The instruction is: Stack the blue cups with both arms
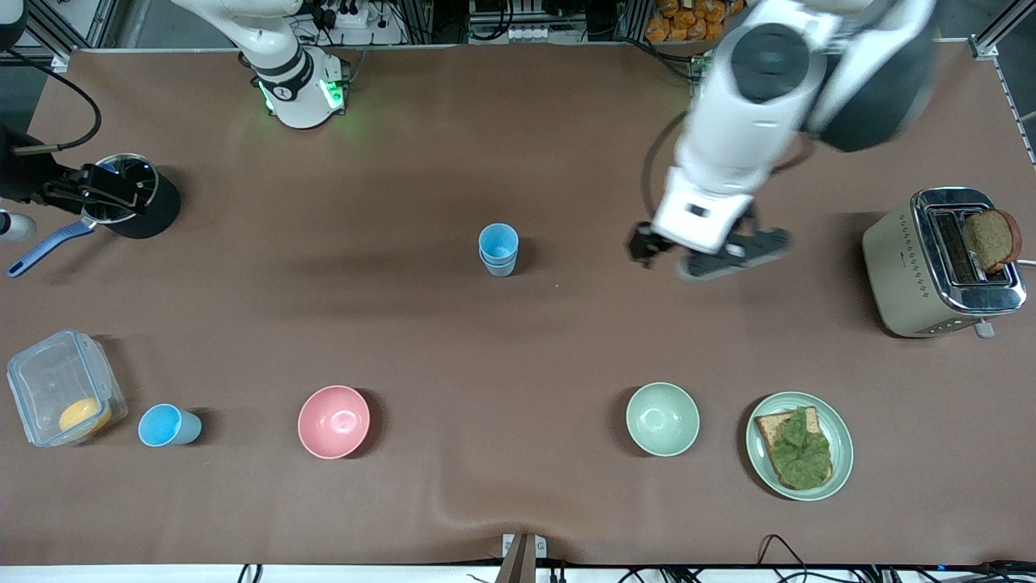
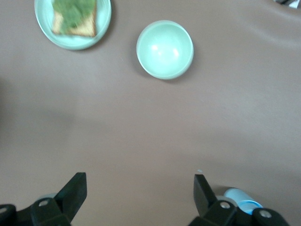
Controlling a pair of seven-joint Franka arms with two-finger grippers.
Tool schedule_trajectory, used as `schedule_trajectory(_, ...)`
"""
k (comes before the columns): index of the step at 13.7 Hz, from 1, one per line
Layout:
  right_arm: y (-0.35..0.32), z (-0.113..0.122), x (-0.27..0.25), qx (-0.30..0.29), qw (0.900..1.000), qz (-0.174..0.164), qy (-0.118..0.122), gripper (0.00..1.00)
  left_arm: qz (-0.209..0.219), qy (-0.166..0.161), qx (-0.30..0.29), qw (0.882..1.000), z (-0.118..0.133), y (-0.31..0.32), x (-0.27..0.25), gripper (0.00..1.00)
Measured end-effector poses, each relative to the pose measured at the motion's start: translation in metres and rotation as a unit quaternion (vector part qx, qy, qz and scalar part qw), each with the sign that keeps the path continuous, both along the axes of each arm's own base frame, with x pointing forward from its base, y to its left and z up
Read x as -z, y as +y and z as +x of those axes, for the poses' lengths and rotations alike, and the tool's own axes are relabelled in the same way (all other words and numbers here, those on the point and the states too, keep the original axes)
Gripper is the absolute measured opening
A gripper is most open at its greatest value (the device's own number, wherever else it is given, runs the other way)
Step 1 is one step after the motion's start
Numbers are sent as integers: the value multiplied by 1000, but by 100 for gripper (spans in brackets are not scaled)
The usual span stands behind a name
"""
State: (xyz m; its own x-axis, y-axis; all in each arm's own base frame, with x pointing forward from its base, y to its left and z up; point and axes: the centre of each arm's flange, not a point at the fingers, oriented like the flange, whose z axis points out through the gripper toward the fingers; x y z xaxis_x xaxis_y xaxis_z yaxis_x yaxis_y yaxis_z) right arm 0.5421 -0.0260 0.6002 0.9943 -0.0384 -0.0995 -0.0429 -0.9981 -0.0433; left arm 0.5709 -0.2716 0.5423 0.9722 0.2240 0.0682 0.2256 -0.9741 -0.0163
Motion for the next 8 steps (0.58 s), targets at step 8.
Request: schedule_trajectory(8, 2, 2, 1, -16, 1000, -11, -7, 100, 13, 20, 14, 1000, 24, 92, -29, 100)
